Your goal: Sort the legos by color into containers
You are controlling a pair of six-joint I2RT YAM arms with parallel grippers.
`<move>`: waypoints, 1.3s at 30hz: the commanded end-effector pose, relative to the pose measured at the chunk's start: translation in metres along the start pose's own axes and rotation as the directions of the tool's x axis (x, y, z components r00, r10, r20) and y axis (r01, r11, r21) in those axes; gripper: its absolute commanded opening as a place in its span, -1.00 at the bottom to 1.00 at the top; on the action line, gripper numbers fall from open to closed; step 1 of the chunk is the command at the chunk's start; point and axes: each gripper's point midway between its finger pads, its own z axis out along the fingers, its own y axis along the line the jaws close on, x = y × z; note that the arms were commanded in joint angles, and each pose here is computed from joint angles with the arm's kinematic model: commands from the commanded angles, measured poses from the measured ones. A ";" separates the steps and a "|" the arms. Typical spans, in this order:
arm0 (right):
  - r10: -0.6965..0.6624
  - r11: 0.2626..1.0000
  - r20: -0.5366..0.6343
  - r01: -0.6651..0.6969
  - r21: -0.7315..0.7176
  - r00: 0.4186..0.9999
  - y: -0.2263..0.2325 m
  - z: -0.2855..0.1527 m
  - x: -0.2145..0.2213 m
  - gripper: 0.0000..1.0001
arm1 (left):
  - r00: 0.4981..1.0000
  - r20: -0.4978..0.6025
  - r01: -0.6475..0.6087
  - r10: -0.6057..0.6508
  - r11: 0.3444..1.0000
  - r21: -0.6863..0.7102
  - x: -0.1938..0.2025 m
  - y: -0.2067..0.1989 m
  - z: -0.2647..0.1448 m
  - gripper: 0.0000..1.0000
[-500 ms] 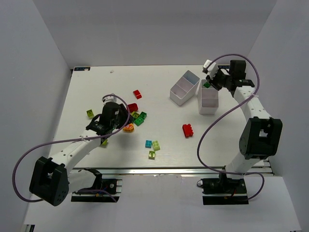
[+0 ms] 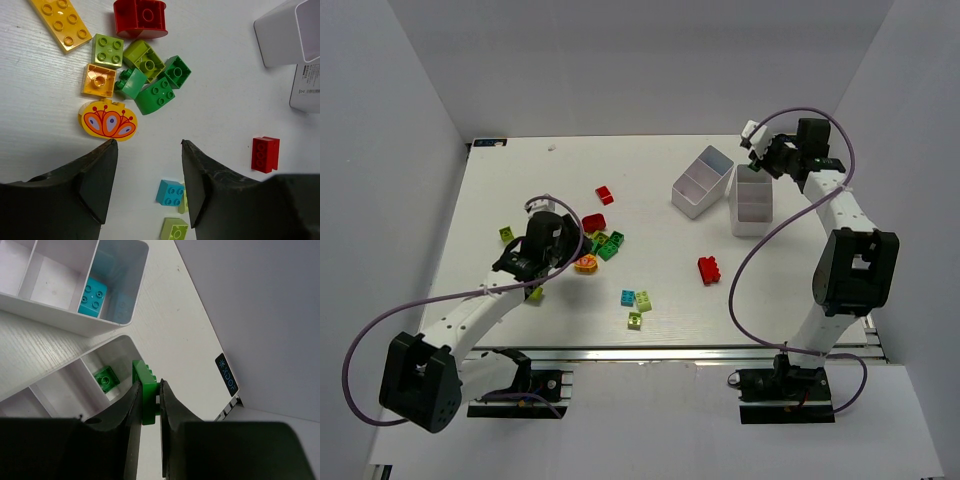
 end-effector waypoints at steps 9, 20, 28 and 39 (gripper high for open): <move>-0.033 0.999 0.014 0.033 -0.008 0.999 0.000 0.005 0.002 -0.54 | 0.997 0.044 0.069 -0.068 0.998 -0.013 -0.016 0.002 -0.016 0.30; 0.016 0.998 0.037 -0.018 0.058 0.999 -0.017 -0.006 -0.009 0.03 | 0.972 0.049 0.233 -0.228 0.944 -0.233 -0.013 0.056 -0.027 0.36; 0.156 0.988 0.275 -0.147 -0.051 0.949 0.005 -0.039 -0.074 0.79 | 0.924 0.084 0.370 -0.373 0.816 -0.444 -0.001 0.095 -0.045 0.41; 0.399 0.807 0.284 -0.186 -0.561 0.872 0.152 -0.044 -0.124 -0.07 | 0.984 -0.143 0.108 -0.106 0.994 0.005 -0.018 0.005 0.002 0.06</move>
